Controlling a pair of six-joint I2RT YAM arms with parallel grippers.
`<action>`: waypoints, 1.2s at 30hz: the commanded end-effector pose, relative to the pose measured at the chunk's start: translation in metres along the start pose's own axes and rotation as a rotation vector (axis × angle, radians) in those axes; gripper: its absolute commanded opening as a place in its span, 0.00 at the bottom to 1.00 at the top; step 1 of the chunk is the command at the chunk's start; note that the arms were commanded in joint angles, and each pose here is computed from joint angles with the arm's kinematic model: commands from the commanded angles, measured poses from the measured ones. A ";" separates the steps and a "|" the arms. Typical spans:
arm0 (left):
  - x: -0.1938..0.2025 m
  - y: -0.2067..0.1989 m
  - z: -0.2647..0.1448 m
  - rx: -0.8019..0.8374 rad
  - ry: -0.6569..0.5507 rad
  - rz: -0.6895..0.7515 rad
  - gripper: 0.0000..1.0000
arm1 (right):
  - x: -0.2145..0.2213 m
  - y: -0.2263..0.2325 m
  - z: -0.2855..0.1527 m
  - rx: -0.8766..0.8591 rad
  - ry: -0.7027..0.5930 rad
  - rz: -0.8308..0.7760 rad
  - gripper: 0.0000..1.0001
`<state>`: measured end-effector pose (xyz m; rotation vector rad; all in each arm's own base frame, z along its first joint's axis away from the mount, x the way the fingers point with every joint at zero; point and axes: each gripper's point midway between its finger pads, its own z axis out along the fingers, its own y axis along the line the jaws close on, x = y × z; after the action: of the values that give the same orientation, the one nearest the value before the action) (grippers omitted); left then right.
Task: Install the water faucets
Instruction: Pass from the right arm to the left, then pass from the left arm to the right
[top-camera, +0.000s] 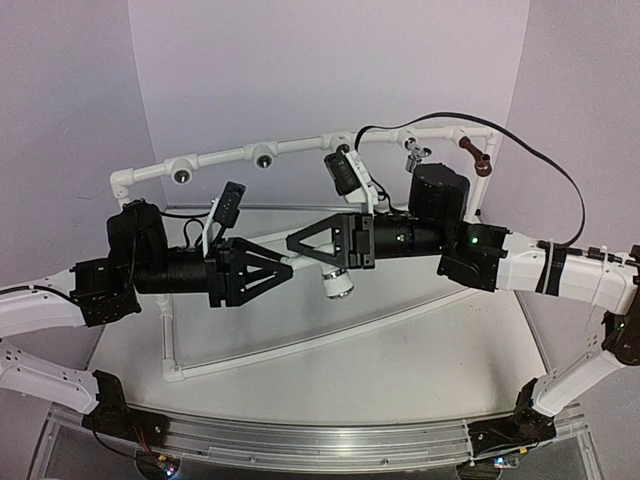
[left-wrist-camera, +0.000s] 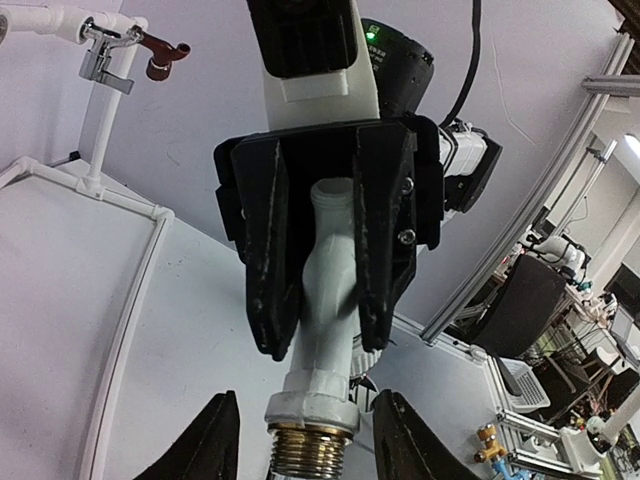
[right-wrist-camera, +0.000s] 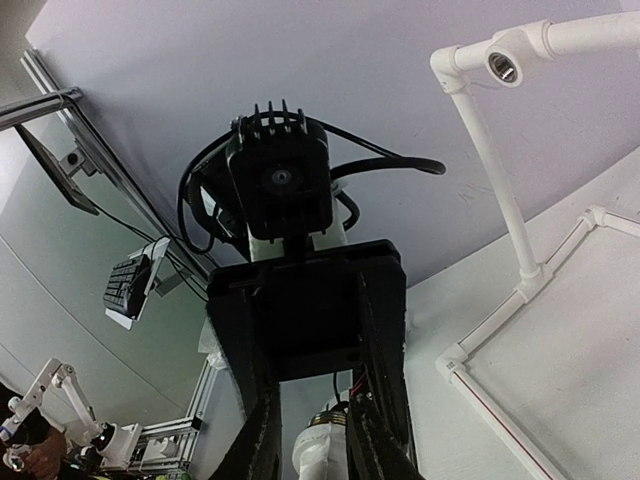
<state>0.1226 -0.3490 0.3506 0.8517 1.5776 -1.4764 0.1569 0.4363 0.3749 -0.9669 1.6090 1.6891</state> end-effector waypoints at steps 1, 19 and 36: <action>-0.026 -0.016 -0.001 0.051 -0.049 0.023 0.37 | -0.029 0.028 0.002 -0.085 -0.069 -0.063 0.00; -0.037 -0.005 -0.017 -0.029 -0.115 0.069 0.00 | -0.012 0.023 -0.021 -0.016 0.050 0.057 0.75; -0.038 -0.004 -0.015 -0.029 -0.108 0.066 0.00 | -0.002 0.027 -0.003 -0.131 0.163 0.094 0.33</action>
<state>0.1301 -0.3361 0.3629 0.8131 1.5504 -1.4363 0.1488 0.4321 0.3693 -1.0521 1.7762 1.7817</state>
